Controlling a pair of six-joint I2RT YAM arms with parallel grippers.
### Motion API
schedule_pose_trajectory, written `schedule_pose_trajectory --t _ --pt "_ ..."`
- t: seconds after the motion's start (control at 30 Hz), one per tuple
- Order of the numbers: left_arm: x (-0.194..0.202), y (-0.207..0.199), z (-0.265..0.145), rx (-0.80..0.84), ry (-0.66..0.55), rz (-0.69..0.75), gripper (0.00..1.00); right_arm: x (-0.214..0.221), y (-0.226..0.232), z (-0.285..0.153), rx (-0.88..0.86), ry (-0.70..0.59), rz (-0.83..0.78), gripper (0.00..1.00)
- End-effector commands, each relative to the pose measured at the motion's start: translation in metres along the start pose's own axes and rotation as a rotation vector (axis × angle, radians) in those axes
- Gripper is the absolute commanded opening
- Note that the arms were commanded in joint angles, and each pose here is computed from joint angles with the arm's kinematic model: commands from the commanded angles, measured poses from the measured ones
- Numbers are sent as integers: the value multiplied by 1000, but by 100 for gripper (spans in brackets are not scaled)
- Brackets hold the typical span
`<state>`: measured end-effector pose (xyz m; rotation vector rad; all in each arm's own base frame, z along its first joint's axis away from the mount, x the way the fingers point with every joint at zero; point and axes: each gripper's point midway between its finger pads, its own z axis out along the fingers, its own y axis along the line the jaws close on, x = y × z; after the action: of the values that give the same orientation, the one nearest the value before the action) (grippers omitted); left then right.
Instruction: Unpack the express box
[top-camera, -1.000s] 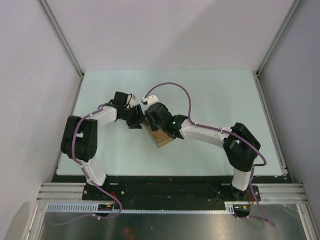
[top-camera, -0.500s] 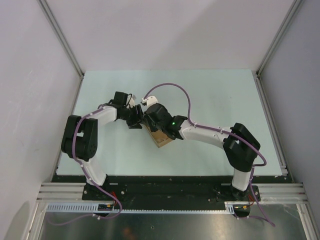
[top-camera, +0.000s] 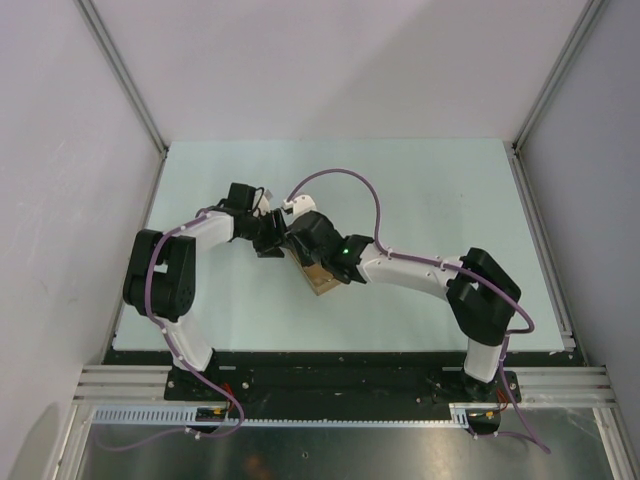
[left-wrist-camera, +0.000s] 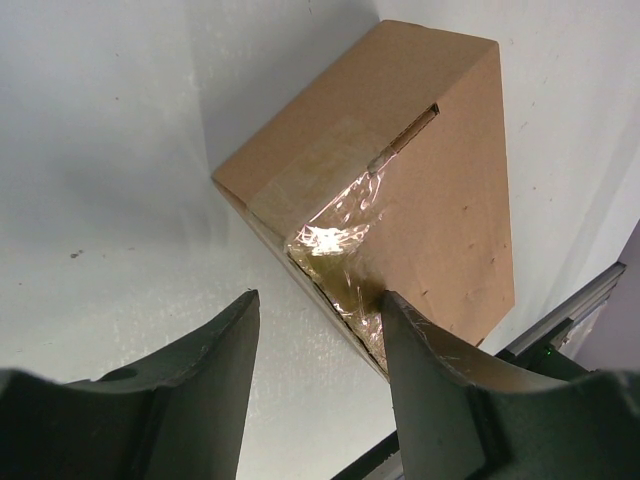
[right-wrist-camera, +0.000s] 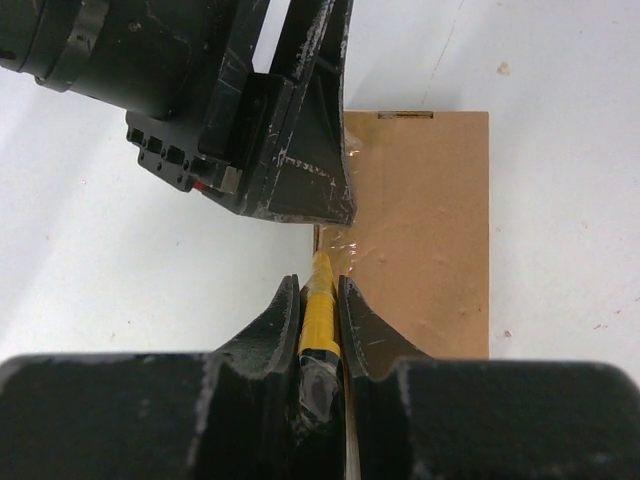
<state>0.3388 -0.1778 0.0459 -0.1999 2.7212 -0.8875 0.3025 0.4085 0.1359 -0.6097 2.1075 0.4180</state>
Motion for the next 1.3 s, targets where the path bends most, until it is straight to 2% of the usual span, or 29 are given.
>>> schedule_pose_trajectory --t 0.0,0.37,0.77,1.27 --pt "7 26 10 -104 25 9 56 15 -4 -17 26 48 -6 0" --pt "8 28 11 -110 30 6 57 23 -3 -31 40 51 -16 0" --pt "8 26 12 -99 36 3 52 -8 -11 -30 49 -53 12 0" --pt "7 27 13 -105 33 2 52 9 0 -40 25 9 -7 0"
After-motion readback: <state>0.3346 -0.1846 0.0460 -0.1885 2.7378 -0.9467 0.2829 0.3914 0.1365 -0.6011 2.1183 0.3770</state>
